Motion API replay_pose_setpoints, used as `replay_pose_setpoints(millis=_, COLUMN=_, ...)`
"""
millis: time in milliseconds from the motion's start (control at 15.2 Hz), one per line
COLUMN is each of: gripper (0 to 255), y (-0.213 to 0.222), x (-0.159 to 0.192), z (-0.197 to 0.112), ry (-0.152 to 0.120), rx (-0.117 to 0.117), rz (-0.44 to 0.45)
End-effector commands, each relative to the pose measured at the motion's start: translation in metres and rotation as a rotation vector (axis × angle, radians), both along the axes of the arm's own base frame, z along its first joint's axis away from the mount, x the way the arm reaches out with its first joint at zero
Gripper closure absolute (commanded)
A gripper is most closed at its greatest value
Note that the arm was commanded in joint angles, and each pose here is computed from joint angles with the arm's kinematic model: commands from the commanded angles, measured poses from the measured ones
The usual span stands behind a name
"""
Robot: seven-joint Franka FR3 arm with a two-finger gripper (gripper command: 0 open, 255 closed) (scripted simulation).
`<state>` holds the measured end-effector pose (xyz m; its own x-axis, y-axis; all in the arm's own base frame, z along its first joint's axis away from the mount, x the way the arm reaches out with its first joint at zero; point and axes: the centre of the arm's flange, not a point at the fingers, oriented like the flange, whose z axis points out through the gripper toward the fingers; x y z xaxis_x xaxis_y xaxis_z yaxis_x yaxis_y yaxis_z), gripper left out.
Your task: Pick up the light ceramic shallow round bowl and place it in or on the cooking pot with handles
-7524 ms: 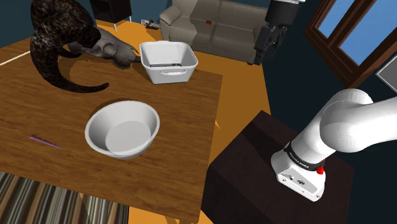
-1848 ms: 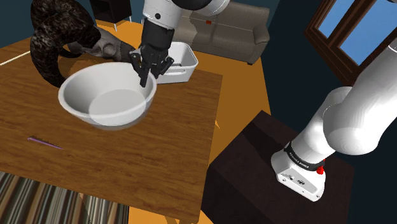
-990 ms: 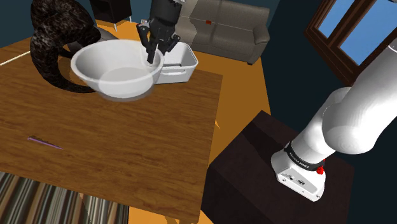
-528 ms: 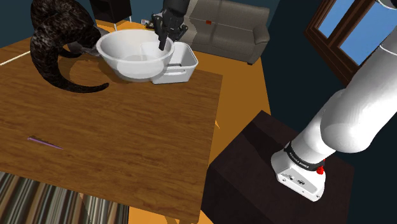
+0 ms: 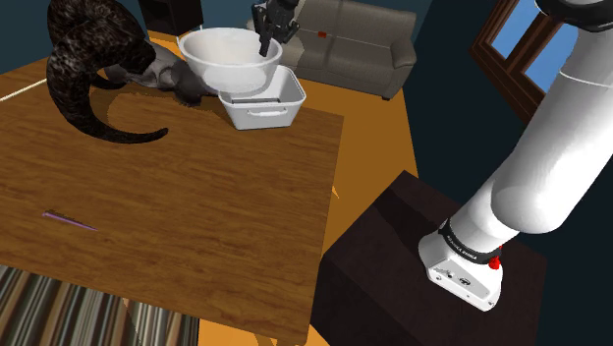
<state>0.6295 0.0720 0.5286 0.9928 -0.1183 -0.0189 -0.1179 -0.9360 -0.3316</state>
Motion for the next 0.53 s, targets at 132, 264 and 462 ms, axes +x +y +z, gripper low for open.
replay_pose_setpoints(millis=132, gripper=255, y=-0.047, x=0.028, z=0.0, ry=-0.002, rx=0.0, rz=0.001)
replay_pose_setpoints(millis=264, gripper=255, y=-0.069, x=0.042, z=0.001, ry=-0.002, rx=0.0, rz=0.001)
replay_pose_setpoints(millis=462, gripper=255, y=-0.103, x=0.063, z=0.003, ry=-0.002, rx=0.0, rz=0.001)
